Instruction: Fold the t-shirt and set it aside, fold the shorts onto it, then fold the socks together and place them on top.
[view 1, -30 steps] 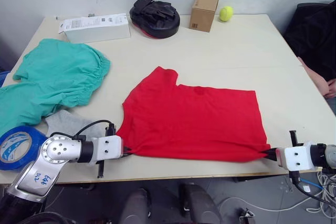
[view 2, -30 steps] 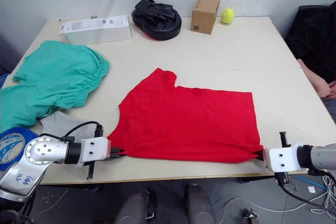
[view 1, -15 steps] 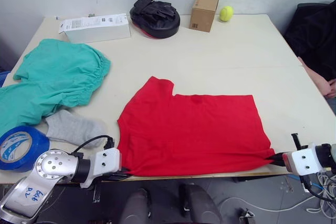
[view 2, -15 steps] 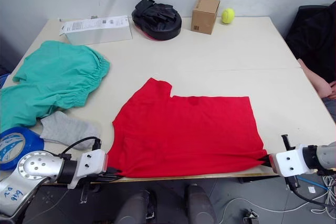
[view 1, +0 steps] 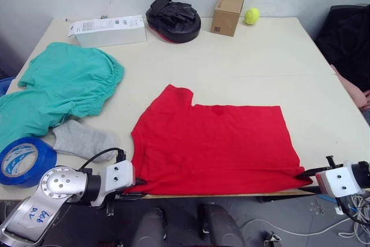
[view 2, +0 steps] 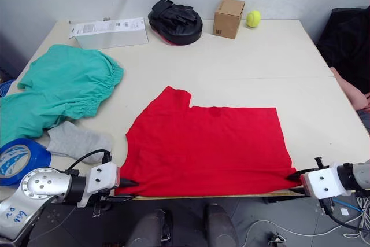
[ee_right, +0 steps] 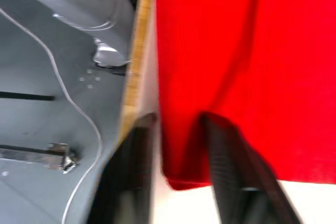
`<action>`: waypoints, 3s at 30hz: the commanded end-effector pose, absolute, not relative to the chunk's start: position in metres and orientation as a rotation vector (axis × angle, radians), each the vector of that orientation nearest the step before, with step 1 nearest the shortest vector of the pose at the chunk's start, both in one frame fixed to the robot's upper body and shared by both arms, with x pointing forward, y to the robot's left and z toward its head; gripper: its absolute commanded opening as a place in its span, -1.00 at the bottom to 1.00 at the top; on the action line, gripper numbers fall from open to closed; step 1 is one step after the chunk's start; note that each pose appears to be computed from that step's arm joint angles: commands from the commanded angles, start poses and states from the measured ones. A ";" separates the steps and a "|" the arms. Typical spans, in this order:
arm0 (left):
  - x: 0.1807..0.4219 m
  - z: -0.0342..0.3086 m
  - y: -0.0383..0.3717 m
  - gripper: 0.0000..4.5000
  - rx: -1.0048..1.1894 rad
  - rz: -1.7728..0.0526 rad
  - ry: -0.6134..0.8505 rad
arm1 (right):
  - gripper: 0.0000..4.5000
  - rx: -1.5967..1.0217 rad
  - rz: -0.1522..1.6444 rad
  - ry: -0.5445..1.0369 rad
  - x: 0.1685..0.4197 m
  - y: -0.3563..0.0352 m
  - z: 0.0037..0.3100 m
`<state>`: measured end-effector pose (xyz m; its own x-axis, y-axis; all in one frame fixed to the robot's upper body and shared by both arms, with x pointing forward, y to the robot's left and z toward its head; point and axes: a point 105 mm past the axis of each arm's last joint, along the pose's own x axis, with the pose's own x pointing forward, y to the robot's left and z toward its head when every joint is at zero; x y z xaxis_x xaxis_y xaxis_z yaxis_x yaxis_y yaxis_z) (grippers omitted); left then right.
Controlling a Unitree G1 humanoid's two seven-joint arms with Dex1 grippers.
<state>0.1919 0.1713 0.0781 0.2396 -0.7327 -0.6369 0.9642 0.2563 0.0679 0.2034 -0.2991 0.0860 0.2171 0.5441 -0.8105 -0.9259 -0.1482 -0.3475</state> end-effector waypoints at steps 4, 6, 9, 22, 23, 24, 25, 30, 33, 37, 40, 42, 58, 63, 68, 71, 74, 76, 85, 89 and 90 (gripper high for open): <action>0.190 0.097 0.177 0.63 0.431 -1.215 0.530 | 0.76 -1.061 1.367 0.468 0.204 -0.296 0.111; 0.181 0.106 0.180 0.92 0.386 -1.253 0.559 | 1.00 -0.996 1.373 0.487 0.203 -0.293 0.121; 0.178 0.123 0.186 0.98 0.297 -1.273 0.569 | 1.00 -0.804 1.336 0.474 0.211 -0.279 0.144; 0.289 0.176 0.191 0.98 0.106 -0.993 0.401 | 1.00 -0.501 1.091 0.403 0.301 -0.240 0.172; 0.299 0.178 0.191 0.98 0.098 -0.969 0.397 | 1.00 -0.497 1.069 0.403 0.309 -0.239 0.171; 0.307 0.179 0.190 0.98 0.097 -0.954 0.395 | 1.00 -0.491 1.054 0.395 0.315 -0.237 0.172; 0.313 0.179 0.189 0.98 0.101 -0.947 0.397 | 1.00 -0.486 1.042 0.387 0.320 -0.236 0.173; 0.337 0.174 0.183 0.98 0.130 -0.935 0.408 | 1.00 -0.497 1.005 0.363 0.338 -0.230 0.174; 0.354 0.173 0.178 0.98 0.120 -0.925 0.416 | 1.00 -0.516 0.937 0.367 0.355 -0.229 0.172; 0.375 0.171 0.175 0.98 0.083 -0.892 0.435 | 1.00 -0.514 0.824 0.404 0.377 -0.237 0.171; 0.390 0.170 0.178 0.98 0.060 -0.851 0.443 | 1.00 -0.529 0.729 0.427 0.391 -0.251 0.173; 0.396 0.166 0.180 0.98 0.053 -0.832 0.458 | 1.00 -0.529 0.671 0.462 0.396 -0.263 0.172; 0.405 0.140 0.171 0.82 0.017 -0.863 0.525 | 0.60 -0.401 0.571 0.646 0.402 -0.285 0.149; 0.402 0.141 0.169 0.17 -0.007 -0.888 0.537 | -0.19 -0.334 0.574 0.633 0.405 -0.280 0.151; 0.400 0.143 0.169 -0.58 -0.007 -0.906 0.529 | -0.97 -0.327 0.563 0.625 0.405 -0.281 0.150; 0.400 0.147 0.171 -0.98 -0.009 -0.899 0.510 | -1.00 -0.345 0.566 0.604 0.405 -0.283 0.150; 0.402 0.152 0.176 -0.98 -0.003 -0.891 0.469 | -1.00 -0.340 0.573 0.572 0.406 -0.282 0.154; 0.402 0.158 0.177 -0.98 -0.012 -0.892 0.438 | -1.00 -0.331 0.578 0.542 0.406 -0.282 0.159; 0.394 0.191 0.169 -0.98 0.219 -0.970 0.176 | -1.00 -0.485 0.787 0.310 0.389 -0.267 0.185; 0.377 0.183 0.166 -0.98 0.436 -1.020 0.100 | -1.00 -0.614 0.884 0.223 0.370 -0.260 0.182; 0.371 0.180 0.165 -0.98 0.479 -1.031 0.085 | -1.00 -0.649 0.900 0.207 0.364 -0.259 0.179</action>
<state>0.3766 0.1703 0.1691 0.5330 -0.7927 -0.2958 0.8443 0.4756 0.2469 0.3676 -0.2582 0.1545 0.5931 0.6441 -0.4831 -0.8050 0.4835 -0.3437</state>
